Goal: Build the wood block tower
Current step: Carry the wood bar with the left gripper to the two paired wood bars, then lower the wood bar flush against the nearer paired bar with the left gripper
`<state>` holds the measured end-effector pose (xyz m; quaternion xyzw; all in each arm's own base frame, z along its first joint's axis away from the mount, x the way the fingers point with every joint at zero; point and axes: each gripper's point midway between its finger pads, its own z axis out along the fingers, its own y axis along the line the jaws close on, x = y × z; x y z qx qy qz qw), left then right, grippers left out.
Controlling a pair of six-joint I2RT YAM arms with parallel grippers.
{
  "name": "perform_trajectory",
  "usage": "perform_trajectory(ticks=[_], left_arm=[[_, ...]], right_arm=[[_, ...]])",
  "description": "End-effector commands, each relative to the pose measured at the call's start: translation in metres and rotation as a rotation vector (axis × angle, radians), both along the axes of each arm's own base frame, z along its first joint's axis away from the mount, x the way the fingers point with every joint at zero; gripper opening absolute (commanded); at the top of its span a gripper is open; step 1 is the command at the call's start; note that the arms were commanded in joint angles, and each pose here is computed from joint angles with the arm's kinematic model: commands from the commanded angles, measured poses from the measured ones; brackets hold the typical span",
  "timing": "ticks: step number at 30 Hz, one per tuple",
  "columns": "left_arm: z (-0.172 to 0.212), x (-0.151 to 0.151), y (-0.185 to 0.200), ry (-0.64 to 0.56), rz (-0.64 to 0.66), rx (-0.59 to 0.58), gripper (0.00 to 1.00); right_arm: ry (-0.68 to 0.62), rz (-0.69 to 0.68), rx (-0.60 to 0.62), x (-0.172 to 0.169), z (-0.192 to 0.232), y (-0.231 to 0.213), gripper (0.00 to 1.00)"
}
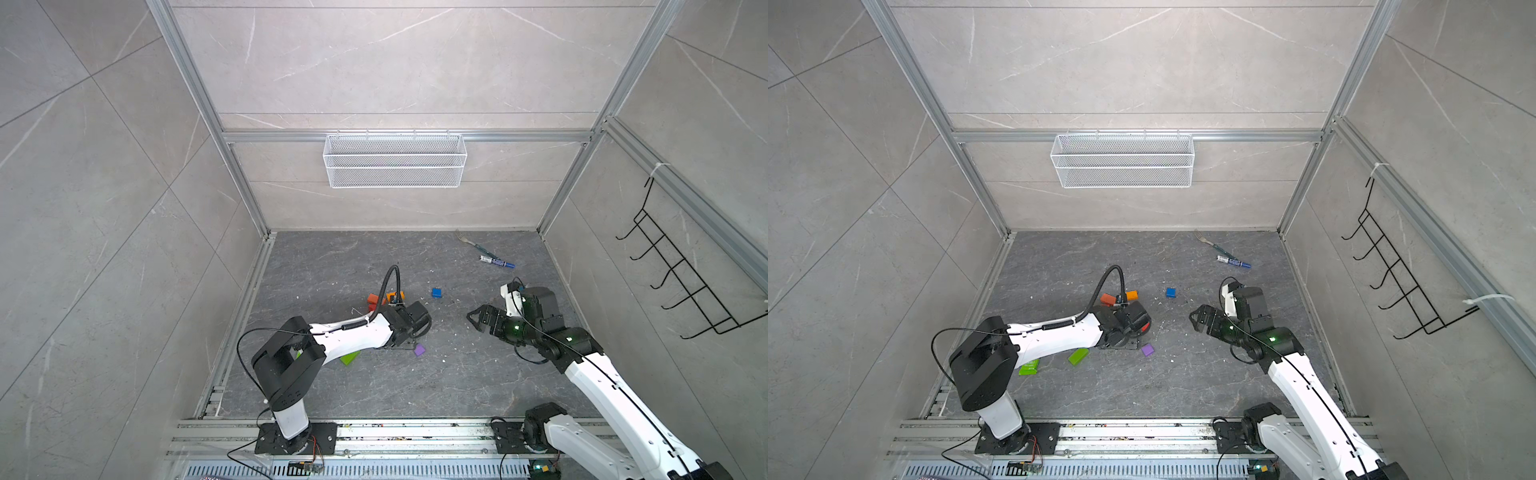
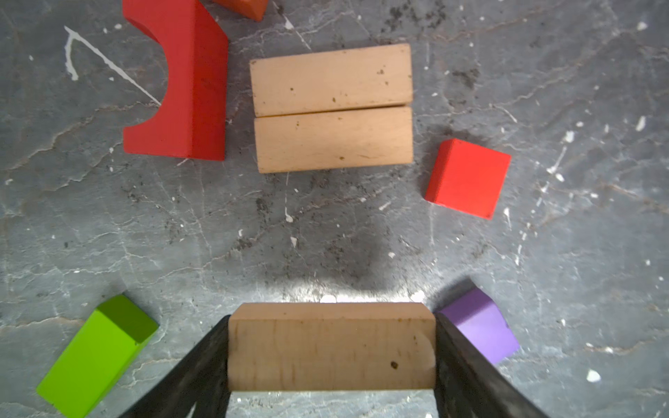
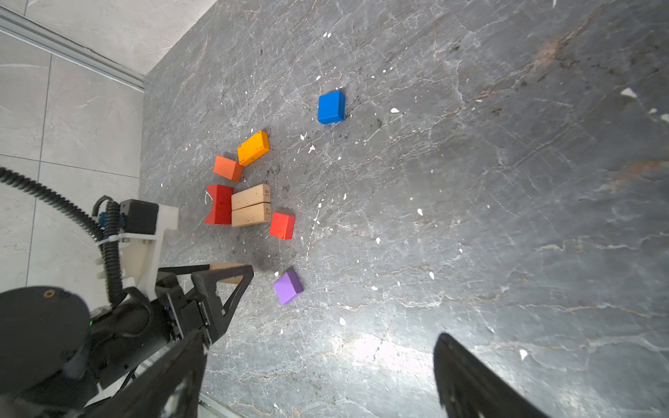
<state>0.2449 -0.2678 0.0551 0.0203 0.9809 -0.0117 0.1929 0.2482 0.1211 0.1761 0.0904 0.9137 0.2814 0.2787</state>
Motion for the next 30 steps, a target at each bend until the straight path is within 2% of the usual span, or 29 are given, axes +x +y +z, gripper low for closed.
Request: perform_trajectory(ticks=[1,7,13,30], left_arm=[[0.002,0.008,-0.006,-0.007,0.032,-0.048,0.71],[-0.011,0.022,-0.011,0.005,0.062,-0.059,0.71],[-0.022,0.031,-0.013,0.020,0.073,-0.023,0.73],[-0.032,0.040,-0.003,0.013,0.121,0.024,0.73]], right_arm=[[0.001,0.003,0.018,0.001,0.001,0.002,0.98],[-0.004,0.013,0.013,0.002,0.007,0.003,0.98],[-0.002,0.015,0.008,0.000,0.007,0.002,0.98],[0.006,0.019,-0.001,-0.001,0.003,0.002,0.98]])
